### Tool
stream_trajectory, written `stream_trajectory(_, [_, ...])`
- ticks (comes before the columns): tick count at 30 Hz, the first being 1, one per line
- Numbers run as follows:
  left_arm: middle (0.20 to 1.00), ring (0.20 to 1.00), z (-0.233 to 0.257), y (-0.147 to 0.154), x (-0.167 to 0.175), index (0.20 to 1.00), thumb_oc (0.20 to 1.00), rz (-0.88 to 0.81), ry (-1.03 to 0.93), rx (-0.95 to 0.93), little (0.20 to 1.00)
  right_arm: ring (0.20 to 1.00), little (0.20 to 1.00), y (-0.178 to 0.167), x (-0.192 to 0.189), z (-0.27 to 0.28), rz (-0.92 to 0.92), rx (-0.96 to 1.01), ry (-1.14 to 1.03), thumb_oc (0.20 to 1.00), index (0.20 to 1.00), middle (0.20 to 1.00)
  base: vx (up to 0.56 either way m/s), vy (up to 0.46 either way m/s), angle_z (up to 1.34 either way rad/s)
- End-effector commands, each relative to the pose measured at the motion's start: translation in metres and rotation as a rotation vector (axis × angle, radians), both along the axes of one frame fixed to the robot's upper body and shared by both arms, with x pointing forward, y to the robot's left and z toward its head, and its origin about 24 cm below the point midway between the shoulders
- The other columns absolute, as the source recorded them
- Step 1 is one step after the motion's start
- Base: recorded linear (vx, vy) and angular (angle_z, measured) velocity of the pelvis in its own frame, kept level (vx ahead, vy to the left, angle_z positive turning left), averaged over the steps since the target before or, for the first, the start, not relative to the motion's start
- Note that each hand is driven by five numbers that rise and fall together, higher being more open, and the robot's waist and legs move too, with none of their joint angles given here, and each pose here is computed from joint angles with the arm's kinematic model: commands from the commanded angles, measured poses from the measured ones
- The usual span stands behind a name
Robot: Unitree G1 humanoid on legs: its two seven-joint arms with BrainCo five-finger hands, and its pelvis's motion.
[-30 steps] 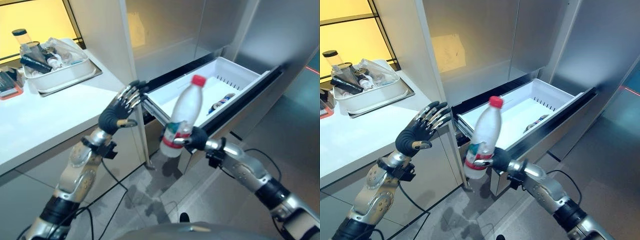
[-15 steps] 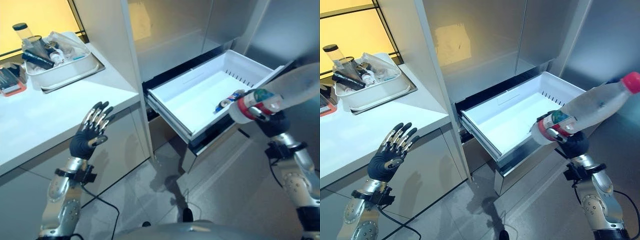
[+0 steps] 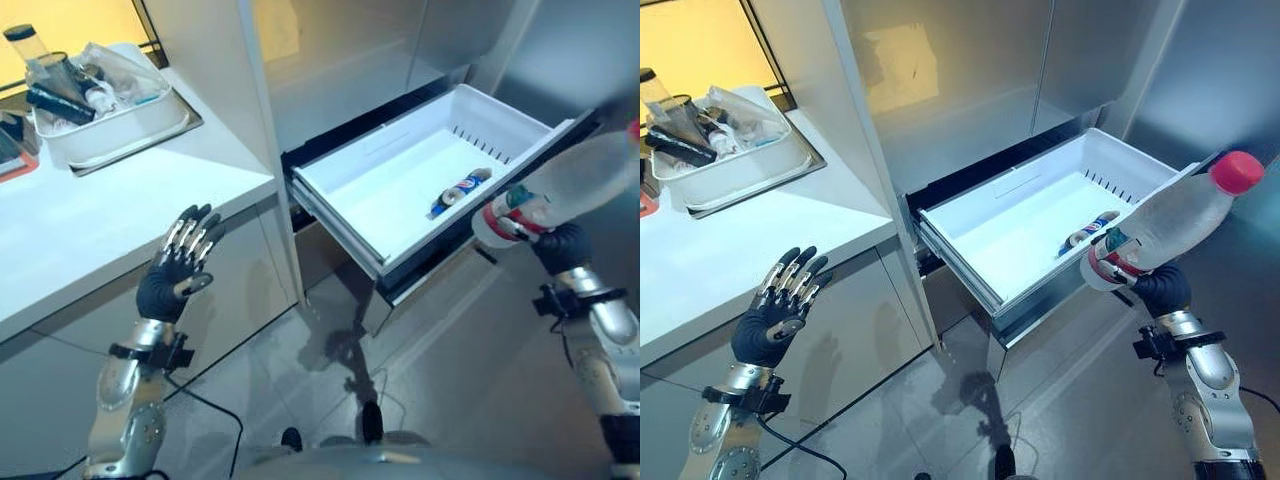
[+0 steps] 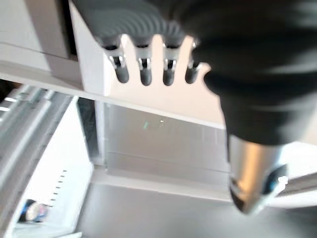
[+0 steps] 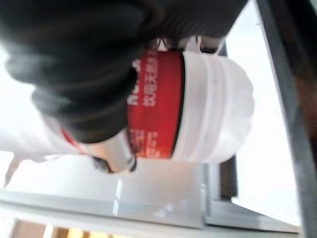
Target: Take the drinks into the refrigerator
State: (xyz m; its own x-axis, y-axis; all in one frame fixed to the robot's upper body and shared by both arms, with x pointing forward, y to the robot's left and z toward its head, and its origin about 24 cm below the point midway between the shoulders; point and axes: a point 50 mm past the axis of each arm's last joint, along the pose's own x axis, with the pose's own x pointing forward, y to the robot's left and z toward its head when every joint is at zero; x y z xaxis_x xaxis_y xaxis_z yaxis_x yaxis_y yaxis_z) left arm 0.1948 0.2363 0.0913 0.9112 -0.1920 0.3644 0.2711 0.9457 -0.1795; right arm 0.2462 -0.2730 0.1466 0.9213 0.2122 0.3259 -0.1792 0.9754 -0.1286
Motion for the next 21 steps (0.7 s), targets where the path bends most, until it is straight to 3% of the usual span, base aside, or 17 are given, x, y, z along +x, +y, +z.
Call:
stream_trajectory(1, [1.0,1.0,0.025,0.009,0.006,1.0,1.0,-0.017,-0.114,0.076,1.0,0.2,0.2,0.005,0.022,0.08,0.042,-0.041,-0.339,0.2,0.2,0.2,0.0,0.0,0.0])
stream_trajectory(4, [1.0,1.0,0.026,0.008,0.007,1.0,1.0,-0.024,-0.119,0.083,1.0,0.2,0.2,0.003,0.028,0.086,0.032,-0.062,-0.337,0.2,0.2,0.2,-0.02,0.0,-0.01])
stream_trajectory(7, [1.0,1.0,0.032,0.005,0.009,1.0,1.0,-0.065,-0.132,0.09,1.0,0.2,0.2,-0.004,0.05,0.127,-0.023,-0.196,-0.358,0.2,0.2,0.2,-0.08,-0.008,0.01])
stream_trajectory(13, [1.0,1.0,0.04,0.005,0.012,1.0,1.0,-0.091,-0.141,0.122,1.0,0.2,0.2,0.003,0.058,0.187,-0.031,-0.429,-0.394,0.2,0.2,0.2,-0.02,-0.017,0.01])
stream_trajectory(21, [1.0,1.0,0.041,-0.001,0.014,1.0,1.0,-0.122,-0.132,0.143,1.0,0.2,0.2,0.008,0.066,0.224,-0.065,-0.512,-0.402,0.2,0.2,0.2,-0.01,-0.041,0.06])
